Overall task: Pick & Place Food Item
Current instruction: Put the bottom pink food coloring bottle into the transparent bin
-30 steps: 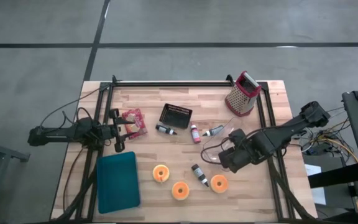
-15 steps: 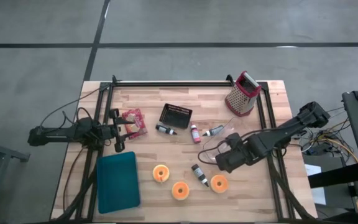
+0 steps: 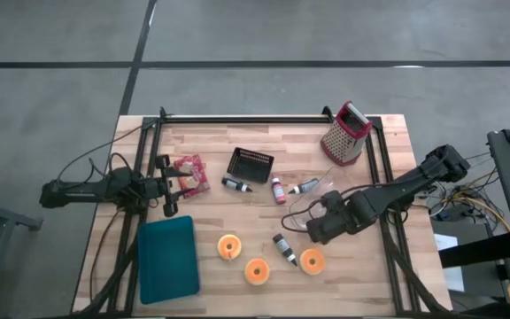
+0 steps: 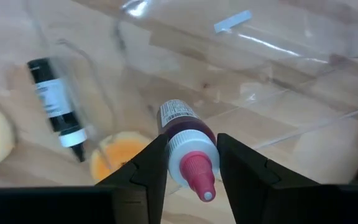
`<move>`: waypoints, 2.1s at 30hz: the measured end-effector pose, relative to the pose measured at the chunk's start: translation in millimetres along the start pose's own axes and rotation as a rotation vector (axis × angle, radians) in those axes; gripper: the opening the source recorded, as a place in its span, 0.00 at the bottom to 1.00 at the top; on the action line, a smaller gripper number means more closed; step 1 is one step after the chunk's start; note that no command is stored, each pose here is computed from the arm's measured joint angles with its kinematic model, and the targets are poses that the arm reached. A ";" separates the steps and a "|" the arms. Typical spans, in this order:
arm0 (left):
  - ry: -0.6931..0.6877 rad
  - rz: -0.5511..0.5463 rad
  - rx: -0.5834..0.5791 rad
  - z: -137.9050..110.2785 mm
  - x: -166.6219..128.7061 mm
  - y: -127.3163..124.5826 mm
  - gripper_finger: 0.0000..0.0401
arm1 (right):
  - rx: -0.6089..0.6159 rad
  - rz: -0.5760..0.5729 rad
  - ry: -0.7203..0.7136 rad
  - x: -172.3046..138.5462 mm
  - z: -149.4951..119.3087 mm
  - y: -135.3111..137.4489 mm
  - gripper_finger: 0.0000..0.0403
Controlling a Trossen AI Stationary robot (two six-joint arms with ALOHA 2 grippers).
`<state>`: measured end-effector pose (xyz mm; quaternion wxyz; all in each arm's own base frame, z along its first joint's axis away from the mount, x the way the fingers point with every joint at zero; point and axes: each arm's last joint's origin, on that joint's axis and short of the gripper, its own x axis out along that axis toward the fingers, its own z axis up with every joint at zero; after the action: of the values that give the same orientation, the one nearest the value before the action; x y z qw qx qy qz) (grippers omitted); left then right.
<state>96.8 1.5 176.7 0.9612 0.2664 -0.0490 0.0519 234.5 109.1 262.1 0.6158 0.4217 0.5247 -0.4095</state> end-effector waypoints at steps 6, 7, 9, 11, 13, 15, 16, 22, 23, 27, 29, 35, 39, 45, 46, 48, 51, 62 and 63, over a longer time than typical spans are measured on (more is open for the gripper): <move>0.000 0.000 0.000 -0.1 0.0 0.0 0.50 | 0.043 -0.103 -0.015 -3.8 4.6 -13.1 0.31; 0.000 0.000 0.000 -0.1 0.0 0.0 0.50 | 0.036 -0.099 -0.014 -5.1 4.8 -13.9 0.31; 0.000 0.000 0.000 0.0 0.0 0.0 0.50 | 0.029 -0.092 -0.019 -8.5 5.8 -17.9 0.31; 0.000 0.000 0.000 0.0 0.0 0.0 0.50 | 0.027 -0.084 -0.034 -10.6 7.1 -23.7 0.32; -0.001 0.001 0.000 0.1 0.0 0.1 0.50 | 0.040 -0.080 -0.047 -10.3 8.4 -32.0 0.32; 0.000 0.000 0.000 0.1 0.0 0.0 0.50 | 0.058 -0.077 -0.059 -7.9 9.7 -41.6 0.32; -0.001 0.000 0.000 0.0 0.0 0.0 0.50 | 0.066 -0.074 -0.064 -6.7 10.3 -46.7 0.32; 0.000 0.000 0.000 0.0 0.0 0.0 0.50 | 0.129 -0.039 -0.071 0.8 16.2 -76.7 0.32; 0.000 0.000 0.000 0.0 0.0 0.0 0.50 | 0.145 -0.034 -0.079 1.6 17.9 -80.9 0.32; 0.000 0.000 0.000 0.1 0.0 0.0 0.50 | 0.199 -0.017 -0.086 3.0 25.8 -94.9 0.32; 0.000 0.000 0.000 0.0 0.0 0.0 0.50 | 0.215 -0.012 -0.087 3.1 30.1 -98.9 0.31; 0.000 0.000 0.000 0.0 0.0 0.0 0.50 | 0.246 -0.042 -0.083 8.6 41.7 -102.4 0.32; 0.001 0.000 0.000 -0.1 0.1 -0.1 0.50 | 0.255 -0.096 -0.036 16.6 46.7 -98.6 0.31; 0.001 -0.001 0.000 0.0 0.1 0.0 0.50 | 0.271 -0.176 -0.027 22.9 50.7 -94.4 0.32; 0.001 0.000 0.000 0.0 0.1 0.0 0.50 | 0.273 -0.183 -0.027 22.5 51.1 -93.9 0.32; 0.001 0.000 0.000 -0.1 0.1 0.0 0.50 | 0.286 -0.199 -0.030 21.5 51.7 -94.9 0.32; 0.001 -0.001 0.000 -0.1 0.1 -0.1 0.50 | 0.308 -0.190 -0.040 19.9 52.5 -96.1 0.32; 0.001 0.000 0.000 -0.1 0.1 0.0 0.50 | 0.340 -0.169 -0.061 24.3 53.6 -94.5 0.33; 0.001 -0.001 0.000 -0.1 0.1 -0.1 0.50 | 0.341 -0.172 -0.061 25.3 53.7 -94.9 0.33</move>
<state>96.9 1.5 176.6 0.9613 0.2663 -0.0484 0.0517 163.7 27.3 233.6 0.5138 0.4609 0.4630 -0.5561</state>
